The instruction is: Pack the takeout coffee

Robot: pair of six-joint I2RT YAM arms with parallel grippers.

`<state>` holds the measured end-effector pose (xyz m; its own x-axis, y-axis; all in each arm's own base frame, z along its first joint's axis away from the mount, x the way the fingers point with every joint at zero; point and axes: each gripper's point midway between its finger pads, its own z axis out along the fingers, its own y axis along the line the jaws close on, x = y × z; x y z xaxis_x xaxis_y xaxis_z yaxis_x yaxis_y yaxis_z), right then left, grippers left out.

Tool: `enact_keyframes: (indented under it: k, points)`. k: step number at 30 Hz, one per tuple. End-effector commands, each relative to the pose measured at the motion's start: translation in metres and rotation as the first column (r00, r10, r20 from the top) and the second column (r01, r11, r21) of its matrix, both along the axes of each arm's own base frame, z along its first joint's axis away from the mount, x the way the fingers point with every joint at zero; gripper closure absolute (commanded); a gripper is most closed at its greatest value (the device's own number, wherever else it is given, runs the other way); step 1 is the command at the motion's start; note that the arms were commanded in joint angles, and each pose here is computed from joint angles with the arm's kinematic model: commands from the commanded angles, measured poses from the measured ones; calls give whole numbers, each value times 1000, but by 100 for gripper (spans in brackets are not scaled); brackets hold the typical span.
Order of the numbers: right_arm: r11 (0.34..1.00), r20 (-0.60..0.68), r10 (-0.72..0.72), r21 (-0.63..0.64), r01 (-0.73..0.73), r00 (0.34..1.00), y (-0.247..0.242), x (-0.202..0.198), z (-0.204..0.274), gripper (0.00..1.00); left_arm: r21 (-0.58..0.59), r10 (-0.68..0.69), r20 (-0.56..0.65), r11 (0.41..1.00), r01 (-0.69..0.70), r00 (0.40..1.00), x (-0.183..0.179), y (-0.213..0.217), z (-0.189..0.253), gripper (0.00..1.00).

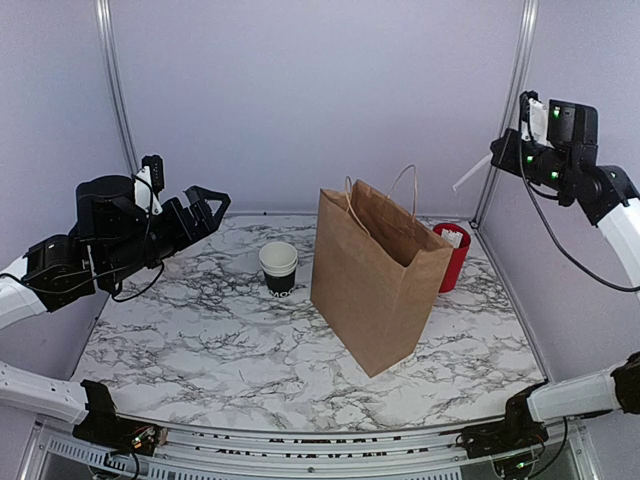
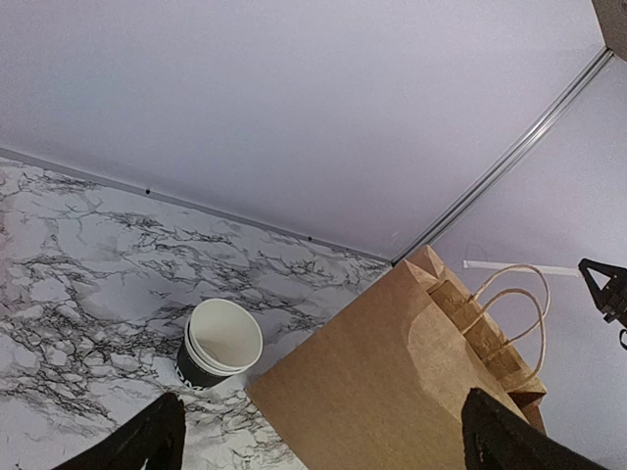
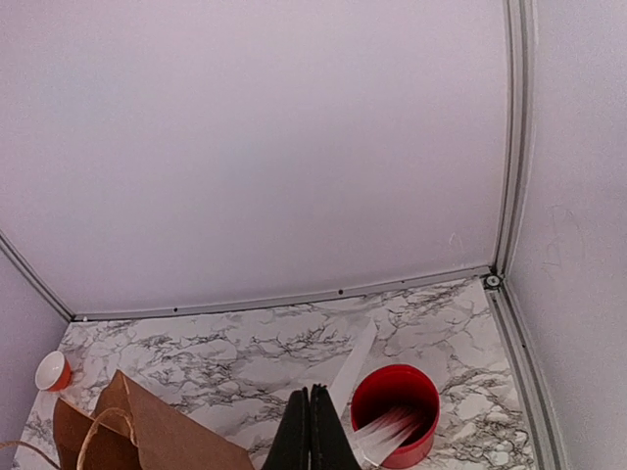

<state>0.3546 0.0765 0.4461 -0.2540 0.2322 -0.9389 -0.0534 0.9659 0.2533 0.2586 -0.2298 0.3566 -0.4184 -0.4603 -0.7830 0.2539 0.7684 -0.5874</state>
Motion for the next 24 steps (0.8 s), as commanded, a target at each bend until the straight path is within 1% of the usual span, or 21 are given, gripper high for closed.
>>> enact_keyframes:
  k: [1,7,11,21,24]
  points:
    - [992,140,93,75,-104,986,15,-17,44,100,-5,2,3,1000,-2,1000,1,2,2,1]
    - [957,281,212,134,-257,936,33,-41,79,100,-5,2,3,1000,-2,1000,0,3,1,1]
    - [919,338,295,157,-363,894,48,-52,94,100,-6,2,-1,1000,-2,1000,0,3,-1,1]
    - [794,408,479,176,-582,777,82,-72,110,100,-9,-1,-2,1000,1,1000,1,3,-1,1]
    - [754,396,533,179,-632,748,92,-74,107,100,-10,1,-2,1000,-1,1000,1,3,-1,1]
